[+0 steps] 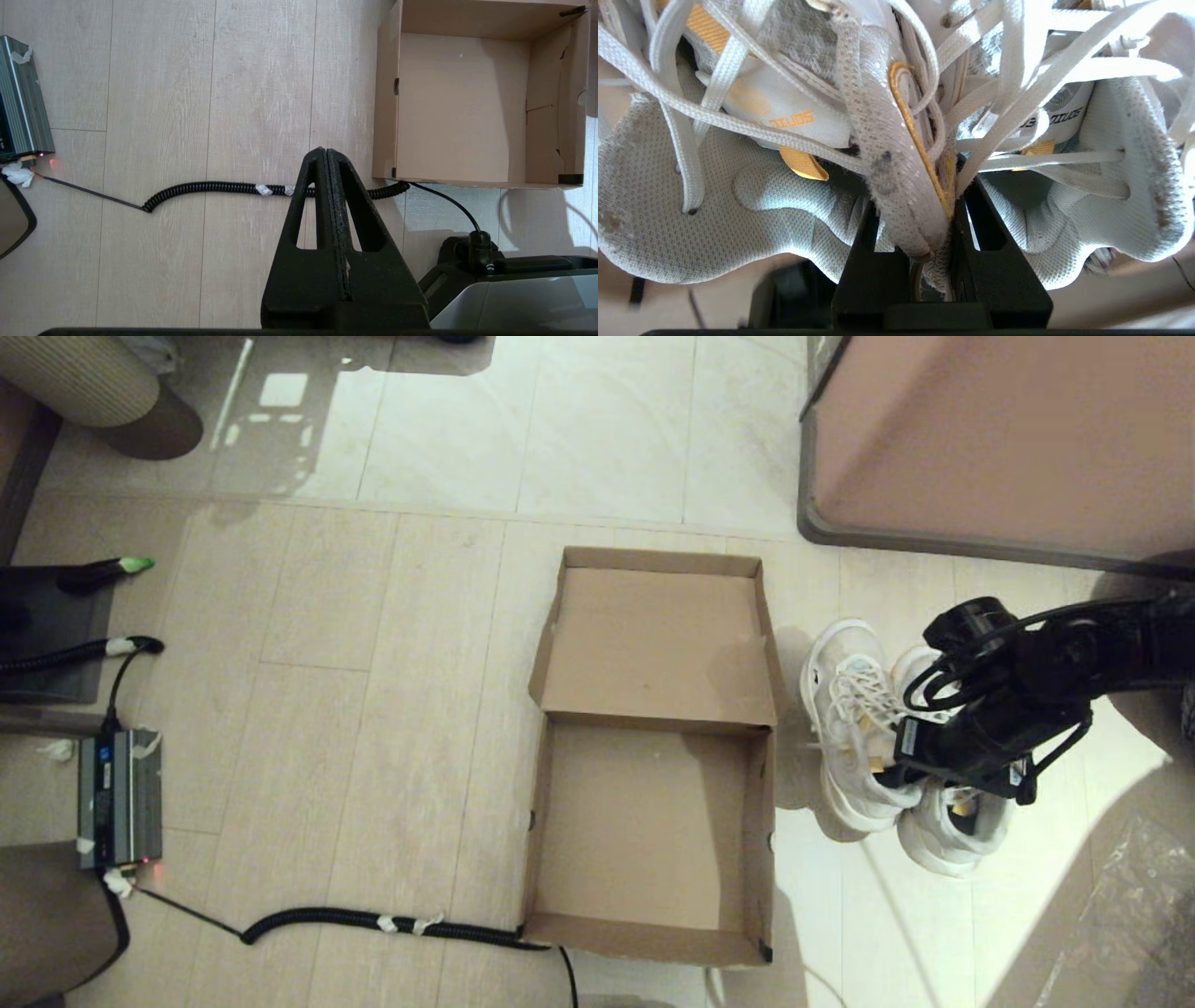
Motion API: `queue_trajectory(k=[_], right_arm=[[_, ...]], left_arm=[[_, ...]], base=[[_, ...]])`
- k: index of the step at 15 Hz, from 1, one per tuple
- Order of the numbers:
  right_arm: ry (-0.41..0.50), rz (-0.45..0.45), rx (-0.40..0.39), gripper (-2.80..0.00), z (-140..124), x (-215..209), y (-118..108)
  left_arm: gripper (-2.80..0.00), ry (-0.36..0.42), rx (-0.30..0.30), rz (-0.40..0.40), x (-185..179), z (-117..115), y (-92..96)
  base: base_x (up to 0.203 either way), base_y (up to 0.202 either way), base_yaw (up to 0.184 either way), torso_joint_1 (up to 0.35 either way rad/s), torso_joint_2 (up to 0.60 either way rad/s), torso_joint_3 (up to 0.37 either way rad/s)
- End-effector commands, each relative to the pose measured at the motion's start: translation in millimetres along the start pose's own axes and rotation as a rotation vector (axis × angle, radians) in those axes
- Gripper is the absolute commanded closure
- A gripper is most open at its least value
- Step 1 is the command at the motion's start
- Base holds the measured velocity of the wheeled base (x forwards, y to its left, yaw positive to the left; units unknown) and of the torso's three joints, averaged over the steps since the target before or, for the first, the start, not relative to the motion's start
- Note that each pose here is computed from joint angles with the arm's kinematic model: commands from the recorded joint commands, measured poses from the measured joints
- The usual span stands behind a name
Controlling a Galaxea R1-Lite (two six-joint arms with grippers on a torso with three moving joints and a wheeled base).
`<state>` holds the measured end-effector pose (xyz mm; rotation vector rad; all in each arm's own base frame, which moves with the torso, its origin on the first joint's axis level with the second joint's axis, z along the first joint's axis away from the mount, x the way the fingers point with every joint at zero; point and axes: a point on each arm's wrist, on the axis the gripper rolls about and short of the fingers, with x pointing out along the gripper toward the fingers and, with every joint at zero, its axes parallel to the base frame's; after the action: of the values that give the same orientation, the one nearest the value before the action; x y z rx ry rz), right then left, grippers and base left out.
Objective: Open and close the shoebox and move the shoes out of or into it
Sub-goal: Put the shoes out of the shoe box
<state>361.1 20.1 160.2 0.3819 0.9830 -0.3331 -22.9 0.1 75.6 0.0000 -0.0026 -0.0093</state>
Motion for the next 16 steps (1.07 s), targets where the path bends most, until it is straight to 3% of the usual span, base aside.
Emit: queue_trajectory(k=[1, 5, 15, 16], right_arm=[[0.05, -0.04, 0.005, 0.0, -2, 50, 1], [0.059, -0.064, 0.023, 0.0, 8, 80, -6], [0.127, -0.091, -0.016, 0.0, -5, 91, -17], [0.13, -0.092, -0.011, -2.8, -5, 92, -18]], left_arm=[[0.0, 0.0, 0.0, 0.0, 0, 0, 0.0], [0.0, -0.001, 0.0, 0.0, 0, 0, 0.0], [0.0, -0.001, 0.0, 0.0, 0, 0, 0.0], [0.0, 0.001, 0.0, 0.0, 0, 0, 0.0]], base=[[0.0, 0.0, 0.0, 0.0, 0.0, 0.0], [0.0, 0.0, 0.0, 0.0, 0.0, 0.0], [0.0, 0.0, 0.0, 0.0, 0.0, 0.0], [0.0, 0.0, 0.0, 0.0, 0.0, 0.0]])
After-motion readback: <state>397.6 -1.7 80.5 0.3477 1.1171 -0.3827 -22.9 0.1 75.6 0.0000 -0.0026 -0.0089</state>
